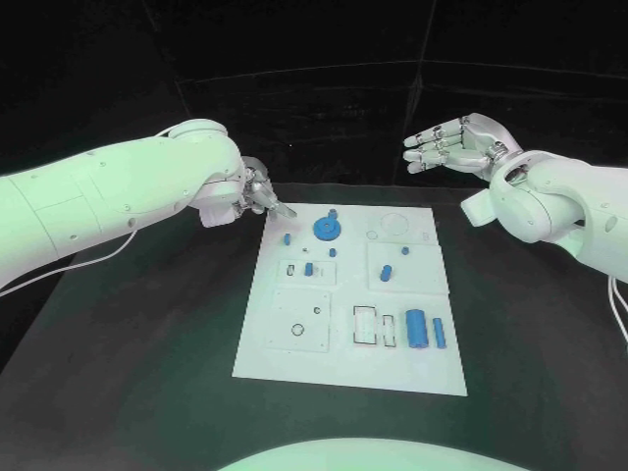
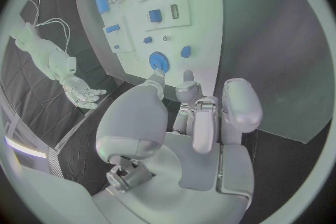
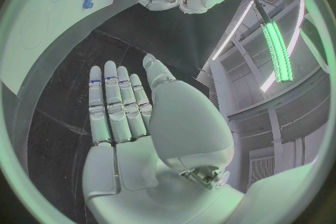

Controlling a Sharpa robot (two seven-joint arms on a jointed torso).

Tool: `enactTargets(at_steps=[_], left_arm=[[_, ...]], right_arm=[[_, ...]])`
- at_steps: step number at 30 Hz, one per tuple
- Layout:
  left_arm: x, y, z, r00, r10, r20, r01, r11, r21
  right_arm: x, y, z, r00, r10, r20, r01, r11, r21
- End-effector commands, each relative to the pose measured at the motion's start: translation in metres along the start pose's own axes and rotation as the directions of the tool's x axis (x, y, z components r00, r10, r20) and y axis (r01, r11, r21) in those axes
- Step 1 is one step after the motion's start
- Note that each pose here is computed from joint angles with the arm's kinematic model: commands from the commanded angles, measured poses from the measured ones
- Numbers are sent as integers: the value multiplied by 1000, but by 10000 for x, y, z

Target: Assemble the parts on the task board

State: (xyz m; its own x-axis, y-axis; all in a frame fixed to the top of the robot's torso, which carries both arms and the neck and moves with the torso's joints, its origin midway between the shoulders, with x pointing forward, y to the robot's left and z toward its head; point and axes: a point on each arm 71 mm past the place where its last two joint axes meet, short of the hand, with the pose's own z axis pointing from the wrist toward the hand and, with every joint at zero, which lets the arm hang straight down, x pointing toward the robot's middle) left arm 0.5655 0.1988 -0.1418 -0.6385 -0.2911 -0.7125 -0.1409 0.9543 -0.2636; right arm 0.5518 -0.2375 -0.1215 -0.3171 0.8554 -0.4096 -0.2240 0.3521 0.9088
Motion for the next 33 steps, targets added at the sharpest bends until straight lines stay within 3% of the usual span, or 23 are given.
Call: enactTargets(at_steps=[1, 15, 33], left_arm=[[-1, -17, 38, 998, 39, -43, -39, 999, -6], [90, -68, 225, 993, 92, -71, -94, 995, -23], [196, -104, 324, 989, 111, -97, -113, 993, -13]], right_arm=[[6, 21, 7, 1000, 0, -5, 0, 1000, -6], [16, 27, 19, 1000, -6, 0, 6, 1000, -10], [40, 34, 32, 1000, -4, -7, 4, 1000, -12]])
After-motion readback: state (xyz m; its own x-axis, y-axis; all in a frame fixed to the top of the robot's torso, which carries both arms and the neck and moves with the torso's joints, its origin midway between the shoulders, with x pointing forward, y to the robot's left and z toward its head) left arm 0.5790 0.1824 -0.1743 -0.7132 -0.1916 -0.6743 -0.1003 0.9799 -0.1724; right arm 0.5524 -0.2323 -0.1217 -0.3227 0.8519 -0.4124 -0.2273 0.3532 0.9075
